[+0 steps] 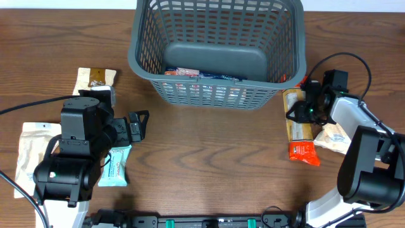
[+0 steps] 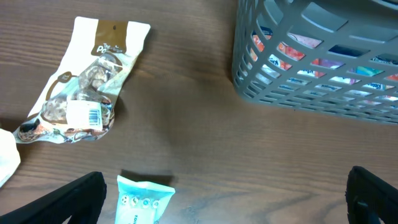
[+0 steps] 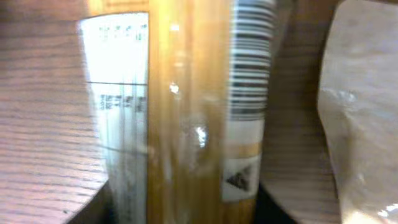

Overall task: Pack container
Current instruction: 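Grasp the red-topped spaghetti packet with the right gripper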

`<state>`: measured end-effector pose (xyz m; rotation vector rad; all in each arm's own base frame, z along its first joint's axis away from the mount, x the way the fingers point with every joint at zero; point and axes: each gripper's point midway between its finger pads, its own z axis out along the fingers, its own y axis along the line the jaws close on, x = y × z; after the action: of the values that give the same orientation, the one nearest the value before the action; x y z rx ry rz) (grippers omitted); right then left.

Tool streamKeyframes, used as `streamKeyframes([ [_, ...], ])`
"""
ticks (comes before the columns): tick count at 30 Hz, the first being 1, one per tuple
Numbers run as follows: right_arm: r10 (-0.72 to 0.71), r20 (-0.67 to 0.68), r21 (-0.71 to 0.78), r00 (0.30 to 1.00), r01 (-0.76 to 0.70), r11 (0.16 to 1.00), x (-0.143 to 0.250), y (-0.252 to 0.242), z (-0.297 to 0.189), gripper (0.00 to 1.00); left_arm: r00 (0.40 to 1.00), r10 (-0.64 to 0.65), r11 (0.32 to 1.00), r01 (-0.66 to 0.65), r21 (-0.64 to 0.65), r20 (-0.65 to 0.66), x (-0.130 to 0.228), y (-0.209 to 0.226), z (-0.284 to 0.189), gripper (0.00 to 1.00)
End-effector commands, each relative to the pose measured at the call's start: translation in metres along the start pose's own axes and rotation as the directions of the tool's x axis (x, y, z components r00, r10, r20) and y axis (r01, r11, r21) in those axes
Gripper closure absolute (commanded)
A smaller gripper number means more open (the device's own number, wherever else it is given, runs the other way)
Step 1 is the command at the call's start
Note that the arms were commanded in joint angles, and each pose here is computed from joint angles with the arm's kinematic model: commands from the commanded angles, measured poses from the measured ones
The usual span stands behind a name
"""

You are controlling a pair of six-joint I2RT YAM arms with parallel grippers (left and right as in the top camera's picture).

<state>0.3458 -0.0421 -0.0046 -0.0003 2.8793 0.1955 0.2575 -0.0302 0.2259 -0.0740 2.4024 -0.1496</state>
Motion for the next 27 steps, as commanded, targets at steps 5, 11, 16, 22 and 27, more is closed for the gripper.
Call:
streamKeyframes([
  [5,0.027,-0.179,-0.107,0.983,-0.046,0.993,0.055,0.021,0.032,0.99,1.000,0.002,1.000,-0.002,-0.010,0.022,-0.007,0.002,-0.004,0.01],
  [11,0.046,-0.206,-0.114,0.978,-0.071,0.991,0.061,0.022,0.030,0.98,1.000,0.002,1.000,-0.002,-0.010,0.022,-0.007,0.002,-0.004,0.01],
  [16,0.098,-0.176,-0.092,0.980,-0.115,0.989,0.054,0.017,0.021,0.98,1.000,0.003,1.000,-0.002,-0.010,0.022,-0.007,0.002,-0.004,0.01],
  [22,0.141,0.035,-0.063,0.989,-0.139,0.988,0.008,0.005,-0.021,0.99,1.000,0.003,1.000,-0.002,-0.010,0.022,-0.007,0.002,-0.004,0.01],
  [27,0.221,0.208,0.000,0.953,-0.226,0.974,-0.021,-0.016,-0.070,0.98,1.000,0.002,1.000,-0.002,-0.010,0.022,-0.007,0.002,-0.004,0.01],
])
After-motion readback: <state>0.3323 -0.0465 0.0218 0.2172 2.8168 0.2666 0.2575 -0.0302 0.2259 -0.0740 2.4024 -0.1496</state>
